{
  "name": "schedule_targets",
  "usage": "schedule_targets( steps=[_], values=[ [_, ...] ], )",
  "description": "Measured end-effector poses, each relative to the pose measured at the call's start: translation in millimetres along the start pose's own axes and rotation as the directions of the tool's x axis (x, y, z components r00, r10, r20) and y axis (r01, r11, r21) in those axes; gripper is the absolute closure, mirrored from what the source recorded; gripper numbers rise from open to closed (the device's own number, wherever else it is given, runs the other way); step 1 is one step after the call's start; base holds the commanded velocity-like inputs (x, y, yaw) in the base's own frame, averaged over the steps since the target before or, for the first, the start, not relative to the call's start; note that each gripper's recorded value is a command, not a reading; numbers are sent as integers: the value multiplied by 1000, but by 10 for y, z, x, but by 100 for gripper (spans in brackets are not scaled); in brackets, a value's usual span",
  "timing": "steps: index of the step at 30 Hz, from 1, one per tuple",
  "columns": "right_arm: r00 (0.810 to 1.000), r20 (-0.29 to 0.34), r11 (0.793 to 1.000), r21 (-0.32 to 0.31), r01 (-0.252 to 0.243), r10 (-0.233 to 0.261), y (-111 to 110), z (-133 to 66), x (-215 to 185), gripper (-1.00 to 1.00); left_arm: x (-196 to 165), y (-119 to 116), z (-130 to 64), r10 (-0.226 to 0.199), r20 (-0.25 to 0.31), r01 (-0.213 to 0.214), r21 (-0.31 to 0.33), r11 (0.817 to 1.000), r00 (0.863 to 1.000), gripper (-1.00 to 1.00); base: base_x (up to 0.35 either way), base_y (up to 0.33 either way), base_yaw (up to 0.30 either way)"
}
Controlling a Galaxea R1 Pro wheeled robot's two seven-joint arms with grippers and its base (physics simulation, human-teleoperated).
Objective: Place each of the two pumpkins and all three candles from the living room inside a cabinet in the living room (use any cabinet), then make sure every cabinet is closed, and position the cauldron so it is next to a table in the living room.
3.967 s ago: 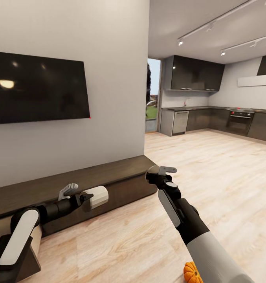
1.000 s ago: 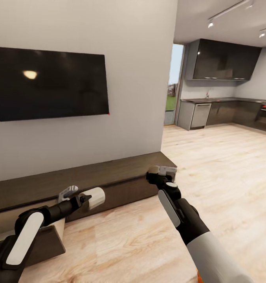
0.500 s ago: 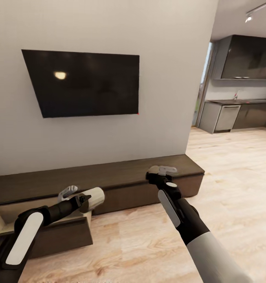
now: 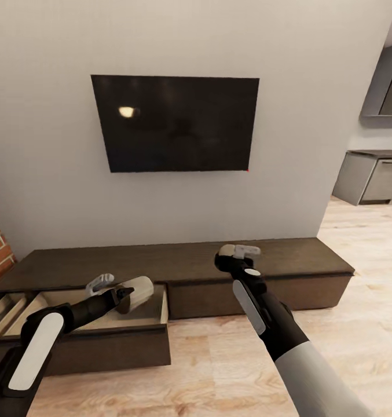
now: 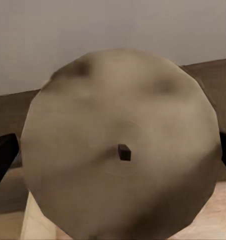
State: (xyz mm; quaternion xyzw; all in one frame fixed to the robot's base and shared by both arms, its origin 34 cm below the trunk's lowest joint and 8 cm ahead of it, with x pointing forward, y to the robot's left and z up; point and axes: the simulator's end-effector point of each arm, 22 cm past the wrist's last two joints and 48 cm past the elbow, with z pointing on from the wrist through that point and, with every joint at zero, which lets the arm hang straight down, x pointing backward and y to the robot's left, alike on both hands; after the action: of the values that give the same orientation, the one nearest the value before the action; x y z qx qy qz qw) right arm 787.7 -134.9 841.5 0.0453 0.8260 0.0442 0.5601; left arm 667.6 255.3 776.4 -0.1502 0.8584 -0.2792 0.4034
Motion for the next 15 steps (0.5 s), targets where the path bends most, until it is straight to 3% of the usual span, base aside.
schedule_targets(
  steps=[10,15],
  values=[
    [1000,-7,1000,-12,5,-5,72,-4,41,100,12,20,8,-3,-3,3,-5,1000,1000,100,263,235,230],
    [999,-9,999,-35,32,-33,203,-24,87,100,8,143,58,-19,14,19,-29,999,1000,100,80,314,85]
  ],
)
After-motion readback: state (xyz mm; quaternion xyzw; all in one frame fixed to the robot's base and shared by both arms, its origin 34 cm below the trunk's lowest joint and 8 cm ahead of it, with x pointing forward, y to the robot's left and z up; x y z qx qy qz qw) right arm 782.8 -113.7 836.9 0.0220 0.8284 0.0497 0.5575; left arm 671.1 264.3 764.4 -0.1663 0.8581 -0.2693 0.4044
